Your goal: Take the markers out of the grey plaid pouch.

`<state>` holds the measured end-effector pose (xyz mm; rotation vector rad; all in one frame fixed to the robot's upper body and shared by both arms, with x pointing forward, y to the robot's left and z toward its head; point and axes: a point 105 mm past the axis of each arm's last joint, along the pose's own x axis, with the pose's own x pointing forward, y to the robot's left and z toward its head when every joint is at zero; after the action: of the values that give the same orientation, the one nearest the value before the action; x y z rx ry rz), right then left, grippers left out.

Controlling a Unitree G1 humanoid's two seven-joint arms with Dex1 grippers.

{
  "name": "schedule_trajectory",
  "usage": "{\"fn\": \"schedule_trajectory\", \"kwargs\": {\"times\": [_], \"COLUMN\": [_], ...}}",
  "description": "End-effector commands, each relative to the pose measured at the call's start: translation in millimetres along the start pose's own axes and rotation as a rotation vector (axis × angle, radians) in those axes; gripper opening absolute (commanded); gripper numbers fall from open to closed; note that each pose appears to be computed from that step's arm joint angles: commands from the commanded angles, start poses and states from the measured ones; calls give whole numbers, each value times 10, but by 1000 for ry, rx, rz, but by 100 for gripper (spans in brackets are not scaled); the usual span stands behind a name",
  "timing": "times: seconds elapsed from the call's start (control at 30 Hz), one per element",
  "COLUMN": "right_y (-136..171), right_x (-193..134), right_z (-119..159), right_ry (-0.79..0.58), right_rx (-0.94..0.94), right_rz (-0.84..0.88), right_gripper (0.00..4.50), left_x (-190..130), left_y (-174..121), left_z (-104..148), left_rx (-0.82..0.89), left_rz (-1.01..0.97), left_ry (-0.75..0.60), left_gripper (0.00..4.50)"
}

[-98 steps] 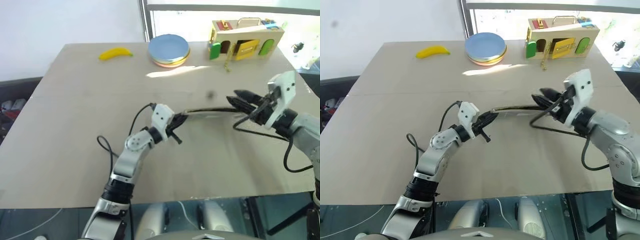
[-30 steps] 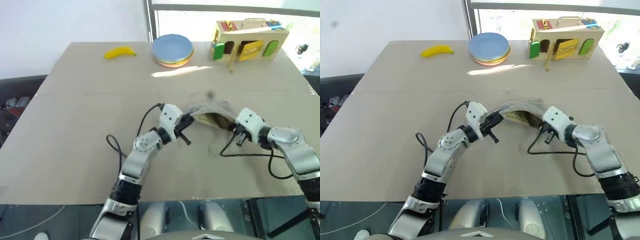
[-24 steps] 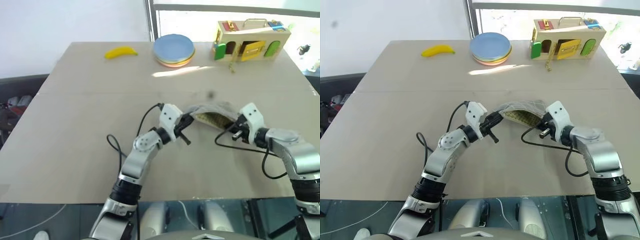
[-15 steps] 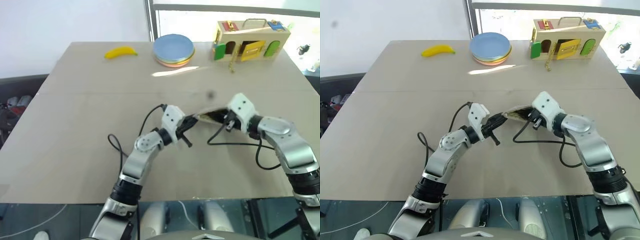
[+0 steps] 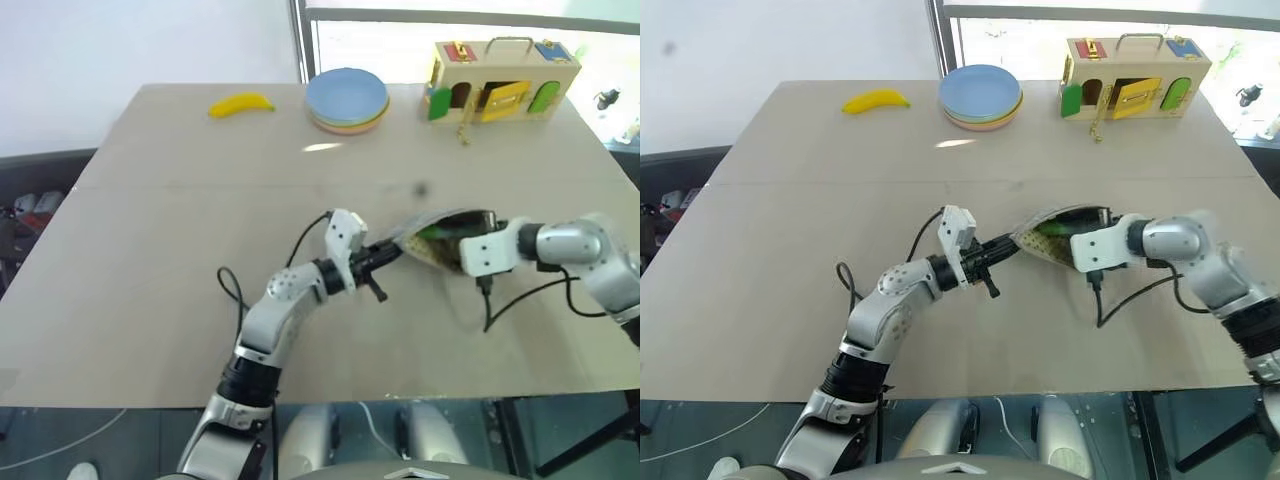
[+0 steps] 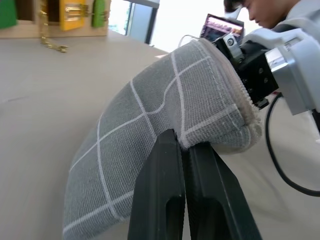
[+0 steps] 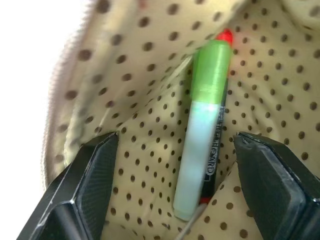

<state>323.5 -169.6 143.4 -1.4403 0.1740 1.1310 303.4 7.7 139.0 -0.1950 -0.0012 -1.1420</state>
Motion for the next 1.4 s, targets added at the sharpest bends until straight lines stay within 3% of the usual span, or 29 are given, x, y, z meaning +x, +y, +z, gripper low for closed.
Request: {"fn": "schedule_trajectory", "kwargs": {"times": [0.03, 0.3, 0.5, 0.77, 1.1, 1.2, 1.4], "right_y": [-5, -197, -195, 45, 72, 61, 72], "right_x": [-167, -423, -586, -305, -133, -108, -77], "right_z": [100, 360, 424, 225, 21, 3, -35], "right_ry": [1, 1, 25, 75, 129, 132, 140], "right_rx": [34, 72, 108, 131, 90, 79, 67], "right_rz": [65, 71, 146, 294, 283, 272, 268], "right_gripper": [376, 376, 376, 376, 376, 301, 17], "left_x": [2, -60, -121, -167, -156, -156, -164], "left_y": [-212, -448, -144, -91, -74, -62, -48], "left_z": [240, 258, 33, -220, -249, -253, -275], "left_rx": [-59, -303, -400, -385, -370, -372, -376], "left_rz": [-109, -244, -105, -79, -49, -45, -38], "left_ry": [-76, -63, -31, 28, 17, 17, 25], "left_gripper": [0, 0, 0, 0, 0, 0, 0]}}
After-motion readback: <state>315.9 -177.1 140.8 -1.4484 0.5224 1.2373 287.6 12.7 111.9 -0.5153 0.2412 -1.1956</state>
